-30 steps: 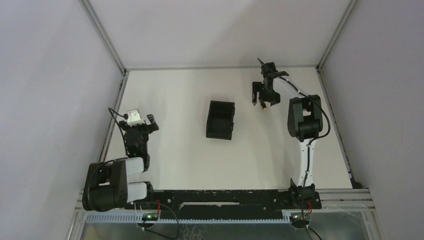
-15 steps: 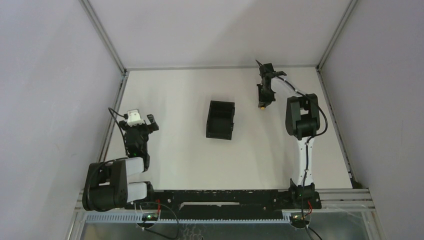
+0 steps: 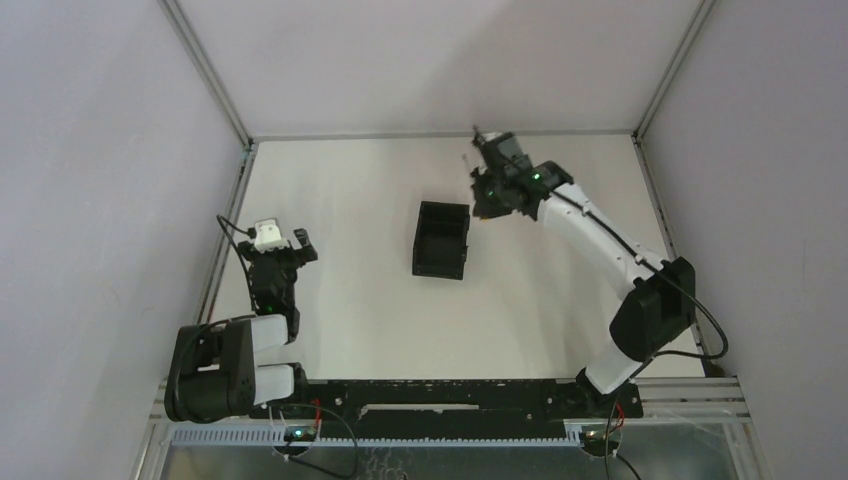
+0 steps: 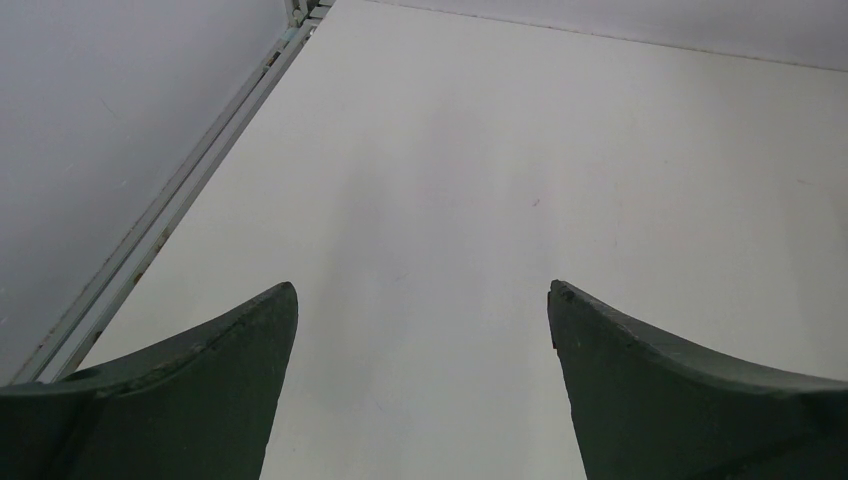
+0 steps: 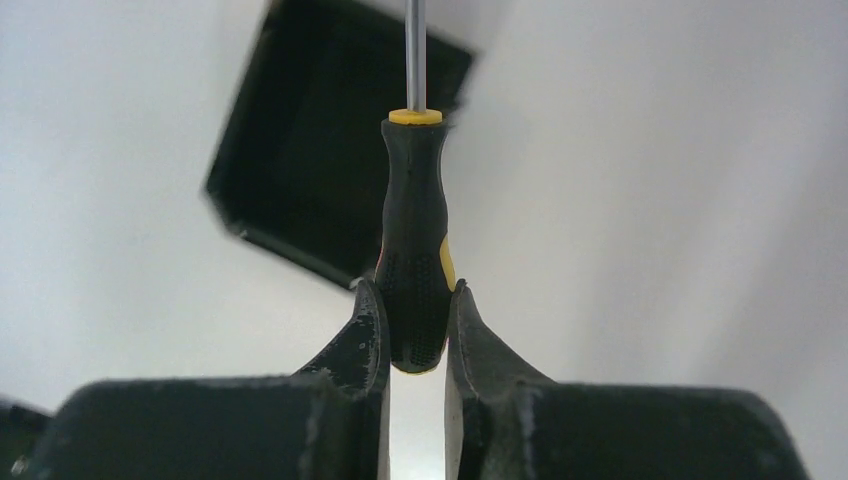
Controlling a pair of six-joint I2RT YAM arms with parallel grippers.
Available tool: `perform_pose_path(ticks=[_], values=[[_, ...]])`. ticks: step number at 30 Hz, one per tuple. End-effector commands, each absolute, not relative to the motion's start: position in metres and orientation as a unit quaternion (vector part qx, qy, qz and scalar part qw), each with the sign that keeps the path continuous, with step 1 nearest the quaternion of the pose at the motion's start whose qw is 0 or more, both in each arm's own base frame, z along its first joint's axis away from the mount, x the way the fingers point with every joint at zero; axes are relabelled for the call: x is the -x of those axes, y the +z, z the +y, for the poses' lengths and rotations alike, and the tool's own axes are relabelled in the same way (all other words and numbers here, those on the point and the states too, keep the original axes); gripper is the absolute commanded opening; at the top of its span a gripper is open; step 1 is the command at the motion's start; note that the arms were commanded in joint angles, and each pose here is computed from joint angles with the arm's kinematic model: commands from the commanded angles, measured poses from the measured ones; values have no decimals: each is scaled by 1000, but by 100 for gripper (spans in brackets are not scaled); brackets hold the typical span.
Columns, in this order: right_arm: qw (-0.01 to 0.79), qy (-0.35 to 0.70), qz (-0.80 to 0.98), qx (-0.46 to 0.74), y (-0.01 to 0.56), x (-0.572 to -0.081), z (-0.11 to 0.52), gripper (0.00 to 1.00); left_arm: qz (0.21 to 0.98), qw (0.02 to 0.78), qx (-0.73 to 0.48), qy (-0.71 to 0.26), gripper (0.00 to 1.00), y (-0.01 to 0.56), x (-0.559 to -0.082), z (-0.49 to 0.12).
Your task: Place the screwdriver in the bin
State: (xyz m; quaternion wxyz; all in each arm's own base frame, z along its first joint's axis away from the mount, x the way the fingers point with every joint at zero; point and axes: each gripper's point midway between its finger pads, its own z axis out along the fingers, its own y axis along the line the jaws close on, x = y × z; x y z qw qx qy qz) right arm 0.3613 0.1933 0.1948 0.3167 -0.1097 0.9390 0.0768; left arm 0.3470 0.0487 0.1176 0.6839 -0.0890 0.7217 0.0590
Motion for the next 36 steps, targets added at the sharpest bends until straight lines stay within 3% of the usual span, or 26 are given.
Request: perform_pose_path(ticks=[1, 10, 26, 30, 32, 36], values=[[313, 110, 936, 116, 186, -333, 239, 1, 702, 704, 83, 65, 100, 136, -354, 49], [305, 108, 937, 135, 149, -322, 291, 5, 703, 704, 83, 64, 100, 136, -354, 49], [282, 63, 944, 161, 81, -324, 291, 16, 703, 704, 83, 65, 100, 136, -354, 49], [275, 57, 945, 169, 71, -323, 292, 24, 703, 704, 83, 64, 100, 136, -354, 49], [275, 55, 945, 170, 70, -321, 293, 38, 703, 704, 83, 65, 100, 136, -354, 49], [282, 59, 943, 166, 75, -321, 296, 53, 703, 704, 83, 64, 100, 136, -354, 49]])
